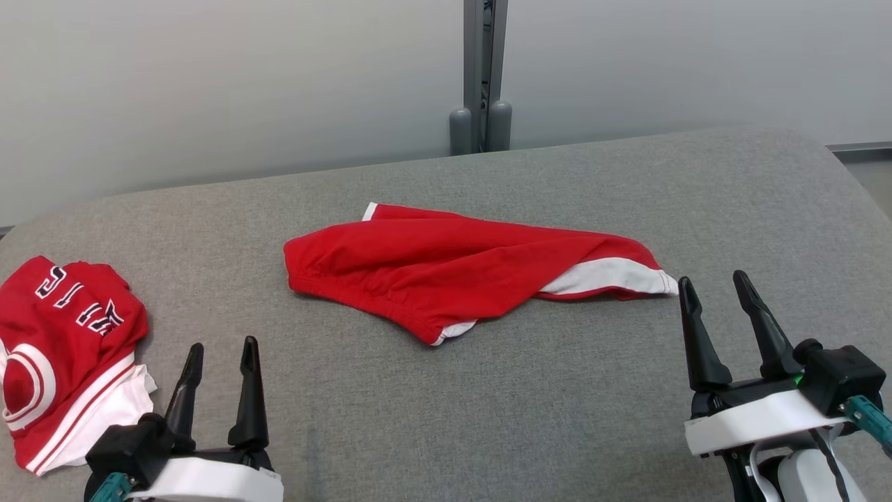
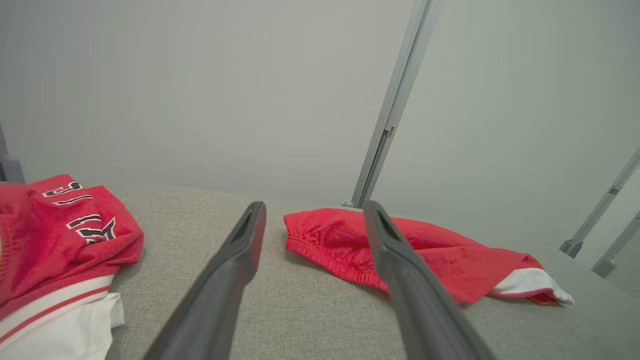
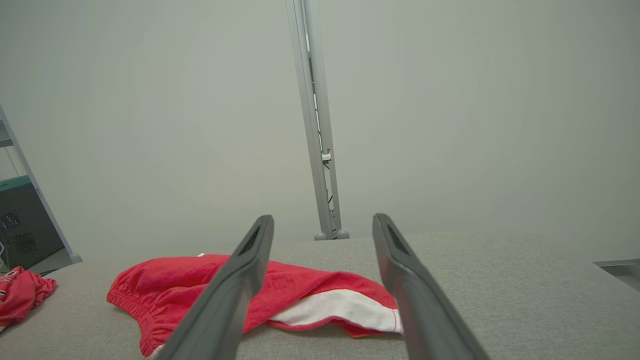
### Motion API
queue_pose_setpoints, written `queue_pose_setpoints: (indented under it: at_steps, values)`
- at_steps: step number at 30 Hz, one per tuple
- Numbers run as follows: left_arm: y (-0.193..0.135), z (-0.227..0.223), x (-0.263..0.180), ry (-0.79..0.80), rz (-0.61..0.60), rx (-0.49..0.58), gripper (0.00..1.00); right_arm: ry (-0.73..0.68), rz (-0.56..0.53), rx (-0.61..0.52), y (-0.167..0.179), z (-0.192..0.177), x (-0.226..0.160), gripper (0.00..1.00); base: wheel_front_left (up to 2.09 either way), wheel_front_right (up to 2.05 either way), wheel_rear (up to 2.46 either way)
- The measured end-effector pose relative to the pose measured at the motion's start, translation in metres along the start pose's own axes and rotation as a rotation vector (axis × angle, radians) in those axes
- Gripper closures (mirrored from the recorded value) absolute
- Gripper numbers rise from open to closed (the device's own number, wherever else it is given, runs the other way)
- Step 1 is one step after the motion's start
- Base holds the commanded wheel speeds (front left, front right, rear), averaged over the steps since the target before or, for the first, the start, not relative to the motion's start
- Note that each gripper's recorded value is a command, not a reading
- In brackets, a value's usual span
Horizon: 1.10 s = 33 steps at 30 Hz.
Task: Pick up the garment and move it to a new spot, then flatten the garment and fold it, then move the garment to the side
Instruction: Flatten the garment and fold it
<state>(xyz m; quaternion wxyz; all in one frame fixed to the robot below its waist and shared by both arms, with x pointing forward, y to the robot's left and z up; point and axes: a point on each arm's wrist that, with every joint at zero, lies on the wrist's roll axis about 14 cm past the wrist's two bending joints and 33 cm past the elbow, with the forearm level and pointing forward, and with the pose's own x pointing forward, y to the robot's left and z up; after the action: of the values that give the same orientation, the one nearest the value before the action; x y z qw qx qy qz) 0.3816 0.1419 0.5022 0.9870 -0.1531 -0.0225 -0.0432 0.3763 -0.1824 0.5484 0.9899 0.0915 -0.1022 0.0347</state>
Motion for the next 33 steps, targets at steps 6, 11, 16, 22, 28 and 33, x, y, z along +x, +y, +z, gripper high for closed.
queue_pose_setpoints:
  at_steps: [6,11,16,22,28,33]
  values:
    - [-0.024,-0.033,0.005,0.172,-0.080,-0.046,0.00,-0.002,-0.006,-0.001,-0.002,0.000,0.002,0.00,0.00,0.00,0.00]
    - [-0.045,-0.059,0.010,0.315,-0.155,-0.055,0.00,-0.008,-0.017,-0.005,-0.006,0.002,0.004,0.00,0.00,0.00,0.00]
    - [-0.073,-0.097,0.007,0.523,-0.268,-0.038,0.00,-0.013,-0.039,-0.009,-0.013,0.005,0.003,0.00,0.00,0.00,0.00]
    - [-0.104,-0.122,0.011,0.650,-0.374,-0.037,0.00,-0.013,-0.080,-0.024,-0.028,0.006,0.001,0.00,0.00,0.00,0.00]
    - [-0.118,-0.147,0.018,0.743,-0.434,-0.003,0.00,-0.004,-0.125,-0.040,-0.043,0.005,0.000,0.00,0.00,0.00,0.00]
    - [-0.121,-0.168,0.020,0.822,-0.452,0.008,0.00,0.006,-0.164,-0.052,-0.055,0.004,-0.006,0.00,0.00,0.00,0.00]
